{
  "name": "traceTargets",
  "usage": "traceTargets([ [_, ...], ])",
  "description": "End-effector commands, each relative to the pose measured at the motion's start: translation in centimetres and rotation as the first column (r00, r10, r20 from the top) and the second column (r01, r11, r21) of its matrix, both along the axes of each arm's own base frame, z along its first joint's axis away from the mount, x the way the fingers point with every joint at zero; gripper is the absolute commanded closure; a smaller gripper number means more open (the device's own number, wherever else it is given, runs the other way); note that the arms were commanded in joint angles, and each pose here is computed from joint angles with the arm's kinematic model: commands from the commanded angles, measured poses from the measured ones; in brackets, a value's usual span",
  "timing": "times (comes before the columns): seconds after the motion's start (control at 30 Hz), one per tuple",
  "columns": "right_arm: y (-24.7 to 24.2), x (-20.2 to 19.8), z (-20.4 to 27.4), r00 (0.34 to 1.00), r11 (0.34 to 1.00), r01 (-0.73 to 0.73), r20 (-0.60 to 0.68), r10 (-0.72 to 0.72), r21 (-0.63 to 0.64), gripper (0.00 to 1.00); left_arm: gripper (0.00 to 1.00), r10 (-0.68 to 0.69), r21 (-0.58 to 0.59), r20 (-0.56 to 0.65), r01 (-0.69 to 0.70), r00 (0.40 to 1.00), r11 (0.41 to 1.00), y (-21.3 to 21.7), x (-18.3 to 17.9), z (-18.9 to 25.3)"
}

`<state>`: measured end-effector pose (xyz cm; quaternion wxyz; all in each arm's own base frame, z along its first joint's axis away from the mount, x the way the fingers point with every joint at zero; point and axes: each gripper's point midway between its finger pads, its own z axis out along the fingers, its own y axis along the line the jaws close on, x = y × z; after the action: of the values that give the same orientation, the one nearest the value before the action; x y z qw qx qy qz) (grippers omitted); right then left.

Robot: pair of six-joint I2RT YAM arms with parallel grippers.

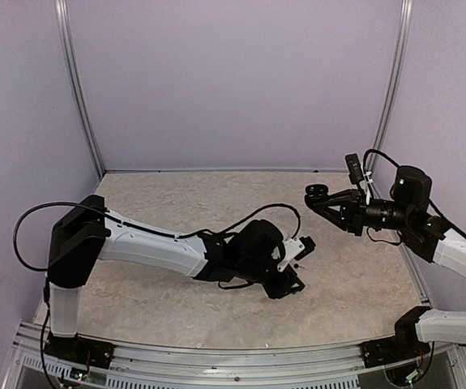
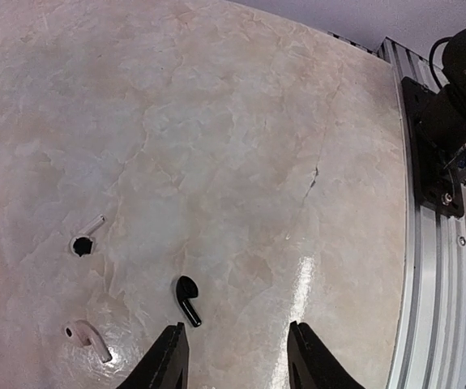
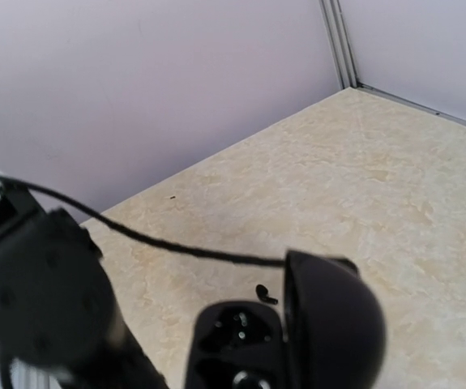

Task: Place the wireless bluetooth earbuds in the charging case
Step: Move the left earbud to the center of the board.

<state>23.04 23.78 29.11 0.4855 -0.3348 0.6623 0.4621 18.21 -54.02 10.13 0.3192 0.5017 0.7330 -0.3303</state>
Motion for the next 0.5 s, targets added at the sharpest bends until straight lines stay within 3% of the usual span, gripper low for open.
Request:
traceTargets([
  [0.0, -0.5, -0.2, -0.1, 1.0, 1.0, -0.005, -0.011, 0.005, 0.01, 1.0, 0.57, -0.01, 0.105, 0.001, 0.01, 1.0, 0.994, -0.6, -0.3, -3.0],
  [0.47, -0.8, -0.3, -0.1, 1.0, 1.0, -0.004, -0.014, 0.004, 0.008, 1.0, 0.57, 0.026, 0.237, 0.051, -0.038, 0.998, 0.971, -2.4, 1.9, -8.0],
])
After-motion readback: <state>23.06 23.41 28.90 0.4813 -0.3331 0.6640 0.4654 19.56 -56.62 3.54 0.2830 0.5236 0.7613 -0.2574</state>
